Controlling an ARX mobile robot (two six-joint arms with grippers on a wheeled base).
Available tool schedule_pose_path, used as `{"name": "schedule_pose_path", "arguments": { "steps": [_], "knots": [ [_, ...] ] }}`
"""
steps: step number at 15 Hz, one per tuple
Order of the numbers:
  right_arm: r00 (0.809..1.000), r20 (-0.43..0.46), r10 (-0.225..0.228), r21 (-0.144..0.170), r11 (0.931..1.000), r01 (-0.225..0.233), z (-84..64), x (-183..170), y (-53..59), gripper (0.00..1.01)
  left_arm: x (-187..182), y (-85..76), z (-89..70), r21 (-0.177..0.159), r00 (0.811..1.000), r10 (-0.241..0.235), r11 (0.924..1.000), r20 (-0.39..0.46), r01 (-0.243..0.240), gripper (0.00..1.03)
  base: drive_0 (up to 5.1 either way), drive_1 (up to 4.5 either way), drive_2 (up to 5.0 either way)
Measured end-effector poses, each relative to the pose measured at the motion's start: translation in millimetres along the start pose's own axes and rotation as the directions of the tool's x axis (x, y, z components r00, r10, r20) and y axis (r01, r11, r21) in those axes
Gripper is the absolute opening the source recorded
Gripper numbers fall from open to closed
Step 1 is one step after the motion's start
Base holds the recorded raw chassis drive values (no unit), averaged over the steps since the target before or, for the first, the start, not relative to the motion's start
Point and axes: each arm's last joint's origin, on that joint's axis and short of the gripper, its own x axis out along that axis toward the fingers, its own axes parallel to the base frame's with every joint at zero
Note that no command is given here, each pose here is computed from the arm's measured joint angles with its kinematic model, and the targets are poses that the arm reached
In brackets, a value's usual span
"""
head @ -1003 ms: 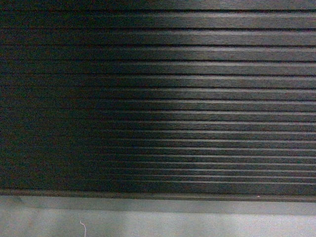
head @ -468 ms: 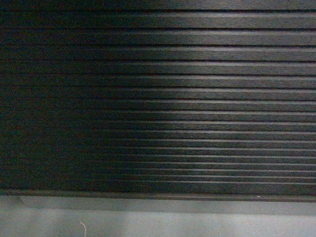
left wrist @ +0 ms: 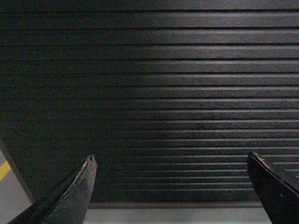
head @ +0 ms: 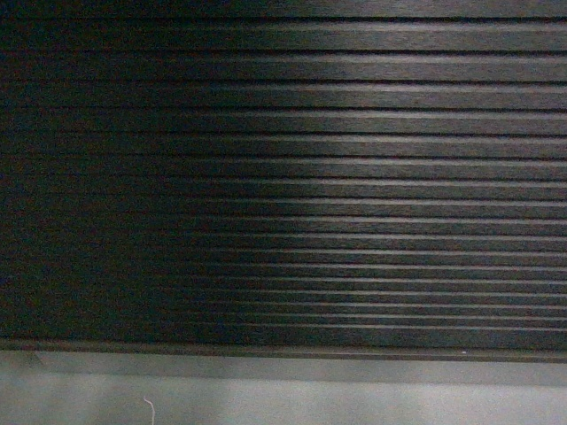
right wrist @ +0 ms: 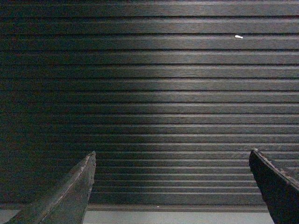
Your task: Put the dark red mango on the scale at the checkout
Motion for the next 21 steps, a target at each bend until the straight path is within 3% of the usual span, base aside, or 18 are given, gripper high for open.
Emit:
{"name": "schedule_pose_path", "arguments": {
  "steps": [21],
  "knots": [
    [1.000, -0.001, 0.000, 0.000, 1.0000, 0.000, -0.1, 0.0, 0.0, 0.98, 0.0, 0.0, -0.2, 0.000, 1.000, 0.001, 1.0000, -0.001, -0.001, 0.98, 0.0, 0.00, 0.0]
  ]
}}
